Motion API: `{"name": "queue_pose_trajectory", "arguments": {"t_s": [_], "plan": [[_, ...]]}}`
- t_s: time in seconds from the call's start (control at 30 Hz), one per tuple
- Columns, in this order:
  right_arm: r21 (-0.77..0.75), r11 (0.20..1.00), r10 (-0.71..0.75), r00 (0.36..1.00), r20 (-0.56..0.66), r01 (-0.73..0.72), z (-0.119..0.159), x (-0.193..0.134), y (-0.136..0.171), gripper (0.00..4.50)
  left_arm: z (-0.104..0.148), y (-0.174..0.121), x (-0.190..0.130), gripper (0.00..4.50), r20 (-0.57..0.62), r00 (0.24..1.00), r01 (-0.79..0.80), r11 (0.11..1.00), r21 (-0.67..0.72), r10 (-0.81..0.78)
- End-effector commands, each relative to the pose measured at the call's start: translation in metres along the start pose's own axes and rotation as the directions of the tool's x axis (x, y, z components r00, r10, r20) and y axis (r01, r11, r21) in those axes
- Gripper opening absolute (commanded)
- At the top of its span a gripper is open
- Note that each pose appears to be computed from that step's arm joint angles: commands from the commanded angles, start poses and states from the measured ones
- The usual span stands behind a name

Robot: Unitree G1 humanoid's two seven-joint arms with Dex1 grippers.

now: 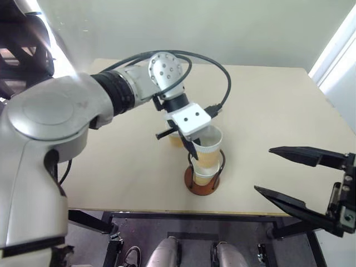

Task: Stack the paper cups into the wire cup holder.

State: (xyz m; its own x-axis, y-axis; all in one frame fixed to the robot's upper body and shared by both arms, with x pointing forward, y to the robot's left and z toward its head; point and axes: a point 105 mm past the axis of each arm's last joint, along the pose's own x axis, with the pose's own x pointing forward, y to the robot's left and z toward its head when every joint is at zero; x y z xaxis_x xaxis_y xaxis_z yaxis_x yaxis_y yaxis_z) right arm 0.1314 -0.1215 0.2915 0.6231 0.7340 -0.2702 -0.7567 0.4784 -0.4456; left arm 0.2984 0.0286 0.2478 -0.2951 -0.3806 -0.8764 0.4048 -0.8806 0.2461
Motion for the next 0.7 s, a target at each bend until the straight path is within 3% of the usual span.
{"name": "queue_pose_trajectory", "arguments": {"t_s": [0.03,0.6,0.7], "plan": [[-0.033,0.999,-0.036,0.999,0.027,0.037,0.0073,-0.0015,-0.0030,3.06,0.0018,-0.0007,-0.0050,0.09,-0.014,1.000,0.014,1.000,0.021,-0.013],[-0.039,0.998,-0.046,0.999,0.021,0.046,0.0082,0.0001,-0.0046,3.06,-0.0003,-0.0067,0.0011,0.09,-0.004,0.999,0.043,0.999,0.019,-0.043],[-0.039,0.998,-0.048,0.999,0.021,0.048,0.0083,0.0002,-0.0050,3.06,-0.0002,-0.0062,0.0016,0.67,-0.003,0.999,0.042,0.999,0.021,-0.042]]}}
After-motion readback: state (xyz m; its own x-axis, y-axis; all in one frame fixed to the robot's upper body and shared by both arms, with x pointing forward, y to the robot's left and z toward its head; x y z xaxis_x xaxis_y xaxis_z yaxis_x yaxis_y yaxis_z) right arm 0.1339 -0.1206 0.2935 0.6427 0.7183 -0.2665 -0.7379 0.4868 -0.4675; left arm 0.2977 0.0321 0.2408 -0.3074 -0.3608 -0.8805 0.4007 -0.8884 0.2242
